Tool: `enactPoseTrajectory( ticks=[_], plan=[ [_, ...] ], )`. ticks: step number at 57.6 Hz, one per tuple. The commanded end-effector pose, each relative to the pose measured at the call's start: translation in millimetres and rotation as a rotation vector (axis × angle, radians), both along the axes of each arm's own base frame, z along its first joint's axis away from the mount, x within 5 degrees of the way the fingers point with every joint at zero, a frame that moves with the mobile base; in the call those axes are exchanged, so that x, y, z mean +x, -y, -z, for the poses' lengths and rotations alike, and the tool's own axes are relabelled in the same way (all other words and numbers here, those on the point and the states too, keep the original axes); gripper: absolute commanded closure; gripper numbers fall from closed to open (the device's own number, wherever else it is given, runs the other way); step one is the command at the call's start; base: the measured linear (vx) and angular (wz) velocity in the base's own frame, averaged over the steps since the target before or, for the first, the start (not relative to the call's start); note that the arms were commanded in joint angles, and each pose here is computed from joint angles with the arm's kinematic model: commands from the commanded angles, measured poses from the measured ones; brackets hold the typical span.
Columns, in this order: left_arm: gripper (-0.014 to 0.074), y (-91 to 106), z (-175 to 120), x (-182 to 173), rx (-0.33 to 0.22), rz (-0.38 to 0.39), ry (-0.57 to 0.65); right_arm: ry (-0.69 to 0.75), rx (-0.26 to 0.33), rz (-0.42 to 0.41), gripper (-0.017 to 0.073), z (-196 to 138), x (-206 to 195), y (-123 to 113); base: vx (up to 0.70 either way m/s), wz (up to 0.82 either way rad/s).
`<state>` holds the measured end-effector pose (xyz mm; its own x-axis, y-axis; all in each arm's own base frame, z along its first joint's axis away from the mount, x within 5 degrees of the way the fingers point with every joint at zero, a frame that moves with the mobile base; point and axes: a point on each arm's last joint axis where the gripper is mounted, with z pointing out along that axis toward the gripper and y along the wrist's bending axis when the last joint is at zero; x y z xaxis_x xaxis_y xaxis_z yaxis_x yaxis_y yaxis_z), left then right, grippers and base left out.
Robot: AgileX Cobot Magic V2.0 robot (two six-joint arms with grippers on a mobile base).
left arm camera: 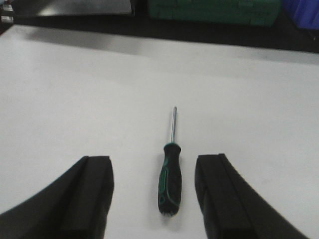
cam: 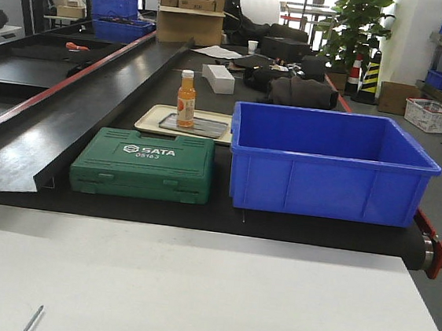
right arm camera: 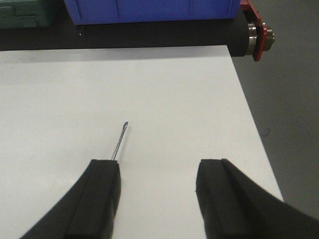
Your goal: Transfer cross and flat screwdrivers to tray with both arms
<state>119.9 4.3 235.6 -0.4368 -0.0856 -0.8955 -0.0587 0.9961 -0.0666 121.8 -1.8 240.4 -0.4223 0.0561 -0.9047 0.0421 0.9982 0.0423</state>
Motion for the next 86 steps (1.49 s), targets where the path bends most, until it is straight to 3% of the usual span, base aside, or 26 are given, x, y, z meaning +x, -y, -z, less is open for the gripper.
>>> enactPoseTrajectory(
  ticks=[1, 13, 30, 41, 52, 77, 86],
  plan=[
    [0.0088, -0.7, -17.9, 12.6, -0.012, -0.005, 0.015, 0.063, 0.053, 0.013, 0.0130, -16.0, 7.4, -0.7, 0.00, 0.00],
    [0.0088, -0.6, -54.2, 49.0, 0.037, 0.050, -0.077, 0.044, 0.077, 0.019, 0.0130, -13.9, 8.3, -1.1, 0.00, 0.00],
    [0.0088, 5.2, -58.4, 127.9, -0.032, 0.157, -0.295, 0.052, 0.070, 0.016, 0.0130, -14.6, 8.6, -1.1, 0.00, 0.00],
    [0.0088, 2.7, -30.3, 183.3, -0.044, 0.175, -0.429, 0.091, 0.070, 0.013, 0.0132, -17.9, 9.9, -1.1, 0.00, 0.00],
    [0.0088, 2.0, 3.0, 217.3, -0.064, 0.185, -0.549, 0.091, 0.072, 0.014, 0.0132, -18.0, 9.9, -1.2, 0.00, 0.00],
    [0.0088, 1.7, 58.6, 251.8, -0.081, 0.224, -0.731, 0.080, 0.071, 0.014, 0.0132, -17.0, 9.6, -1.1, 0.00, 0.00],
    [0.0088, 2.0, 70.9, 254.2, -0.056, 0.268, -0.772, 0.074, 0.070, 0.015, 0.0132, -16.5, 9.4, -1.1, 0.00, 0.00]
  ],
)
